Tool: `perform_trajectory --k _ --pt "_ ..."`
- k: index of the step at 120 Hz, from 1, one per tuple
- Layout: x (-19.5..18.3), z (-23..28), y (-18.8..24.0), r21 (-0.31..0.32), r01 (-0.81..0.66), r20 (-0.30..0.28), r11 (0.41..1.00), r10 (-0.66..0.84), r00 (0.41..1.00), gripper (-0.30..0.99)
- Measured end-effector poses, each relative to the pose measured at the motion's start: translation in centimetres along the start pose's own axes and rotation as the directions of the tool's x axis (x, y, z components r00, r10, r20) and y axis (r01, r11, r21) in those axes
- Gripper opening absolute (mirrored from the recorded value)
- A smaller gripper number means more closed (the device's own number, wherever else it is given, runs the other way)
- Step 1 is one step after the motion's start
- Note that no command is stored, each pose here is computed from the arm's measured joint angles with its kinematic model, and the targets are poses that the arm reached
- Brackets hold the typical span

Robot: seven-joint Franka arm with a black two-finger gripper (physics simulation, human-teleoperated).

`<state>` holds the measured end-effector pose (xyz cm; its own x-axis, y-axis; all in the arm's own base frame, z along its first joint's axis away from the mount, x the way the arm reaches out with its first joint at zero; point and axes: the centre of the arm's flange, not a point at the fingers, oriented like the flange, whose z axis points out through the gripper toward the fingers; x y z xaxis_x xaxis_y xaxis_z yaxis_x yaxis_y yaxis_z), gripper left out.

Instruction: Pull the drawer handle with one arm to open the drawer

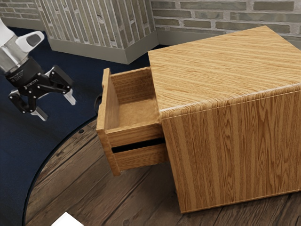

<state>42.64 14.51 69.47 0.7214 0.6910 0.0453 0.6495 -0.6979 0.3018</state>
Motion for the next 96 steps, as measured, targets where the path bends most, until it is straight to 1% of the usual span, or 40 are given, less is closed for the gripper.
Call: perform_trajectory --k 9,18,25,38,48,63,82,88,96 --pt "-0.4 -0.5 -0.8 0.043 0.018 0.006 0.999 -0.018 1.0 0.69" --pt "-0.5 -2.3 -2.0 0.043 0.045 -0.014 0.998 -0.045 0.999 0.69" --pt "-0.3 -3.4 -2.9 0.009 0.068 -0.029 0.998 -0.068 0.997 0.69" --pt "1.5 -4.9 -5.4 -0.129 0.131 -0.038 0.983 -0.137 0.99 0.69" --pt "2.3 -5.6 -6.2 -0.193 0.148 -0.056 0.97 -0.162 0.985 0.69" --pt "2.7 -6.1 -6.1 -0.241 0.143 -0.077 0.96 -0.166 0.983 0.69" --pt "3.4 -6.0 -6.2 -0.262 0.139 -0.093 0.955 -0.168 0.981 0.69" --pt "4.3 -5.3 -6.5 -0.269 0.118 -0.083 0.956 -0.145 0.986 0.69" --pt "5.2 -3.9 -5.7 -0.339 0.056 -0.032 0.939 -0.071 0.997 0.69"
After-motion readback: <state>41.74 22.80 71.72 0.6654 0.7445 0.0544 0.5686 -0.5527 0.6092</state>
